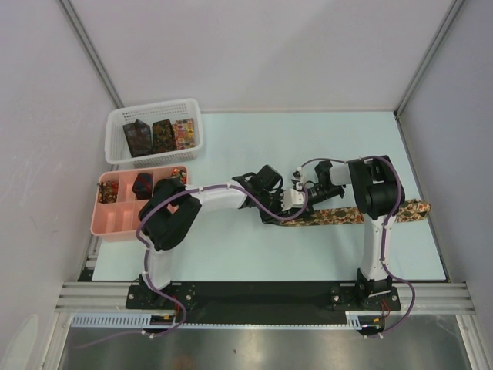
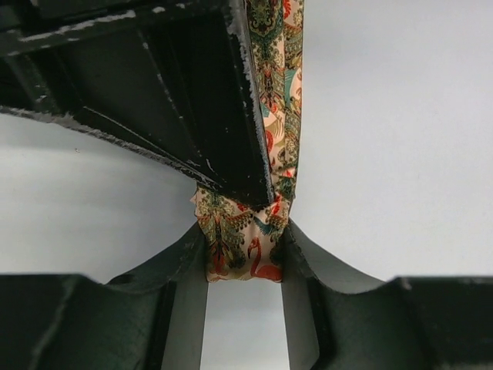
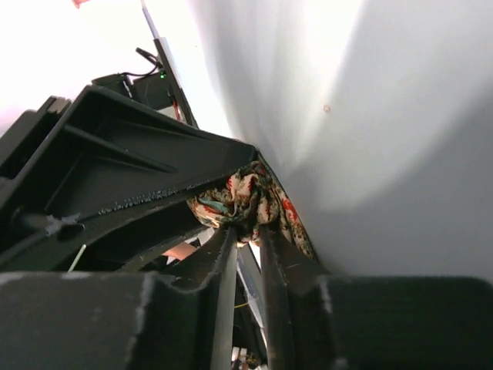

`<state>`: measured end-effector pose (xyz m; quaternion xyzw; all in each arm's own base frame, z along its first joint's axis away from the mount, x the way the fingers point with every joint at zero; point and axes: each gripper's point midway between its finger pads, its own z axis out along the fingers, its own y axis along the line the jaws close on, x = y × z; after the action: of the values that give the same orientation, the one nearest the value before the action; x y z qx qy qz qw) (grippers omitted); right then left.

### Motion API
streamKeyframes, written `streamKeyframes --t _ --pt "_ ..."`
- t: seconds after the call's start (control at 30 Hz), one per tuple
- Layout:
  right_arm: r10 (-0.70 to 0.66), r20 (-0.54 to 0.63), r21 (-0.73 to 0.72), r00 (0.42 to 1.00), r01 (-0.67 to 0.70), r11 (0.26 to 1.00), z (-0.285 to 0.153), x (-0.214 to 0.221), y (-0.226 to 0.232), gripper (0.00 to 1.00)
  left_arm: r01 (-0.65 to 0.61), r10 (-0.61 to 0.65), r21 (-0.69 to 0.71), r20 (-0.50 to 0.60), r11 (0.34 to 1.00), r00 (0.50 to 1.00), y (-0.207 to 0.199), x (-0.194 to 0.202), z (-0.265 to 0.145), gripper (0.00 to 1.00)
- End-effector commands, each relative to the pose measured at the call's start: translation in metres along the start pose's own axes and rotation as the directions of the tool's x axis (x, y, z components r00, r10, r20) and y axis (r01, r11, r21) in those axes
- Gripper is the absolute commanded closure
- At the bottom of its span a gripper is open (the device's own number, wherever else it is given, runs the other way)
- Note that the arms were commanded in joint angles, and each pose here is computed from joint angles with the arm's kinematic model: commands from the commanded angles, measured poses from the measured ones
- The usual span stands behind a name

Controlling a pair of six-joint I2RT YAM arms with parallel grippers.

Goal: Roll the ties
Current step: Roll the tie at the center of the board.

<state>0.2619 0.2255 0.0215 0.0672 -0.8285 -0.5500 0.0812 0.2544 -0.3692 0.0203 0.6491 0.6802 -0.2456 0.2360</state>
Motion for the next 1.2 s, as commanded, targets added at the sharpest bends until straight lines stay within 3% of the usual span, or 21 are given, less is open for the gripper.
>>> streamKeyframes --t 0.0,0.1,0.53,0.63,0.67,0.7,0.77,0.87,0.97,1.0,1.1,1.17 --pt "0.122 -0.003 0.14 0.993 -0.12 0.983 -0.02 0.012 -0.007 0.68 -0.042 0.042 -0.002 -0.061 0.999 0.997 -0.005 0.004 0.0 0.86" --pt "0.065 0.015 0.147 0.998 -0.067 0.987 -0.032 0.008 0.009 0.6 -0.035 0.034 -0.011 -0.095 0.999 0.995 -0.004 0.014 0.001 0.88" --pt "0.037 0.016 0.189 0.999 -0.039 0.981 -0.015 -0.002 0.011 0.6 -0.021 0.019 -0.012 -0.12 1.0 0.993 -0.004 0.021 0.005 0.88" --pt "0.046 0.03 0.231 0.999 -0.051 0.972 -0.012 -0.008 -0.003 0.72 -0.021 0.02 -0.009 -0.12 1.0 0.993 -0.004 0.021 0.004 0.88" --pt "0.052 0.035 0.237 0.998 -0.058 0.97 -0.013 -0.009 -0.006 0.88 -0.022 0.021 -0.005 -0.116 1.0 0.993 -0.005 0.02 0.004 0.88" --pt "0.058 0.039 0.247 0.998 -0.066 0.967 -0.013 -0.009 -0.009 0.94 -0.025 0.024 -0.011 -0.111 1.0 0.994 -0.004 0.018 0.001 0.88" --pt "0.076 0.052 0.254 0.996 -0.086 0.963 -0.017 -0.008 -0.014 0.99 -0.025 0.024 -0.013 -0.113 1.0 0.993 -0.004 0.019 -0.001 0.88" --pt "0.081 0.066 0.264 0.995 -0.095 0.96 -0.021 -0.007 -0.018 1.0 -0.026 0.025 -0.011 -0.113 1.0 0.993 -0.004 0.02 -0.002 0.87" --pt "0.089 0.069 0.284 0.994 -0.106 0.953 -0.022 -0.003 -0.025 1.0 -0.011 0.01 -0.009 -0.076 1.0 0.997 -0.003 0.014 -0.007 0.76" --pt "0.089 0.07 0.295 0.994 -0.106 0.95 -0.022 -0.002 -0.028 1.0 -0.006 0.005 -0.008 -0.058 1.0 0.998 -0.003 0.01 -0.009 0.65" --pt "0.097 0.074 0.343 0.992 -0.117 0.932 -0.026 0.003 -0.04 1.0 0.004 -0.004 -0.039 0.006 0.999 1.0 0.007 0.002 -0.021 0.46" --pt "0.109 0.084 0.371 0.99 -0.133 0.919 -0.029 0.003 -0.048 1.0 -0.003 0.005 -0.051 0.057 0.999 0.998 0.012 -0.003 -0.027 0.4"
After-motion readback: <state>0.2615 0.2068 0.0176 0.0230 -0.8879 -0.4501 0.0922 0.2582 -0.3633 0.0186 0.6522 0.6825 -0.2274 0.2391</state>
